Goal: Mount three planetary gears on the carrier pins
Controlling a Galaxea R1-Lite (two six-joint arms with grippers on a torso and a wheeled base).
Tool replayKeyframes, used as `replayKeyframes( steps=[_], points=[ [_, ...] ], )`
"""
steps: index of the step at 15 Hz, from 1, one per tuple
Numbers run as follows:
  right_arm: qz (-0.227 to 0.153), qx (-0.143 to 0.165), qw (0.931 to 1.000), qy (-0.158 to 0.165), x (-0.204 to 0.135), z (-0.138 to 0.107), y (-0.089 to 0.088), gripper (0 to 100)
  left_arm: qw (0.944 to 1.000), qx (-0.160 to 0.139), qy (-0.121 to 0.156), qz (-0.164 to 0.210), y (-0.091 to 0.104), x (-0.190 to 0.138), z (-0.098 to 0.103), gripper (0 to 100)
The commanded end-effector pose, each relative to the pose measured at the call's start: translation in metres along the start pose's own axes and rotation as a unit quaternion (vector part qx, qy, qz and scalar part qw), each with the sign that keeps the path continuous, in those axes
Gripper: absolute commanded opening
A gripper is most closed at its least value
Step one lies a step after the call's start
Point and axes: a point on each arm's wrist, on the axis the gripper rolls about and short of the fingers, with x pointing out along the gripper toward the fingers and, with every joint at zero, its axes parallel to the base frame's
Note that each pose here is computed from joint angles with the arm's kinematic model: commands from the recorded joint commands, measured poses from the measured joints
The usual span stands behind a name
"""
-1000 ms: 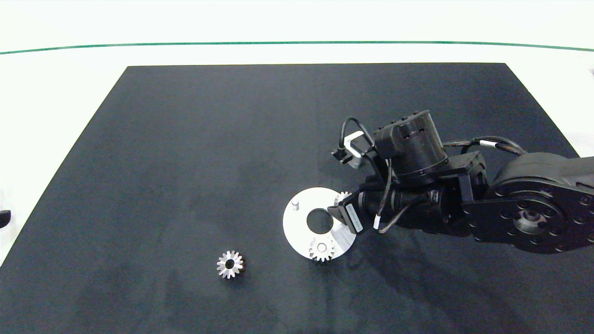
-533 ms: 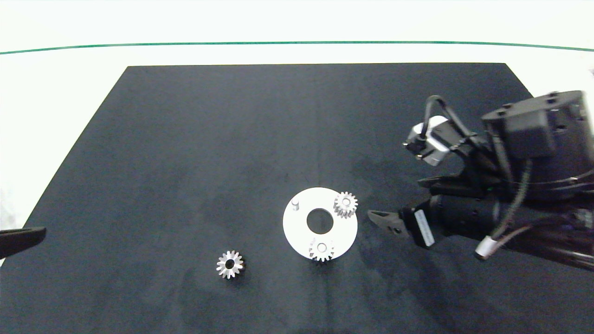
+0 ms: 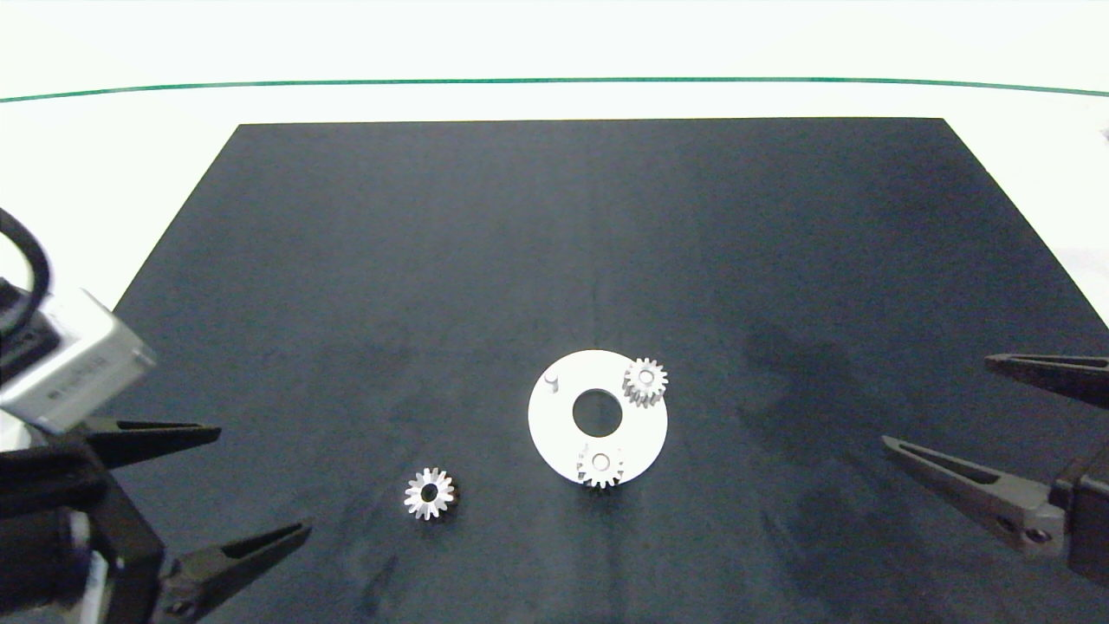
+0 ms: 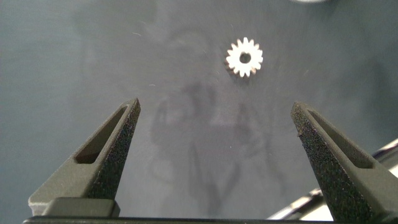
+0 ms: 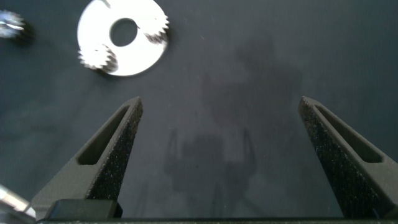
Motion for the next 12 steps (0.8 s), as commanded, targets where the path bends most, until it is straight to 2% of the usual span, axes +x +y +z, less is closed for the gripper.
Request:
replayKeyframes(
  steps=[1, 4, 5, 10, 12],
  points=[
    [0.007, -0.002, 0.9992, -0.039, -0.023, 0.001, -0.005, 100, 0.9958, 0.055, 0.068, -0.029, -0.029, 0.062, -0.015, 100],
    [0.006, -0.002, 0.9989, -0.047, -0.027, 0.001, -0.007, 100, 0.996, 0.068, 0.057, -0.003, -0.046, 0.1, -0.014, 100],
    [0.006, -0.002, 0.9989, -0.047, -0.027, 0.002, -0.007, 100, 0.996, 0.074, 0.051, -0.004, -0.05, 0.107, -0.015, 100],
    [0.007, -0.003, 0.999, -0.045, -0.026, 0.001, -0.006, 100, 0.995, 0.072, 0.068, -0.006, -0.054, 0.122, -0.021, 100],
    [0.008, -0.004, 0.9991, -0.042, -0.025, 0.0, -0.006, 100, 0.9966, 0.065, 0.05, -0.004, -0.054, 0.123, -0.02, 100]
  ],
)
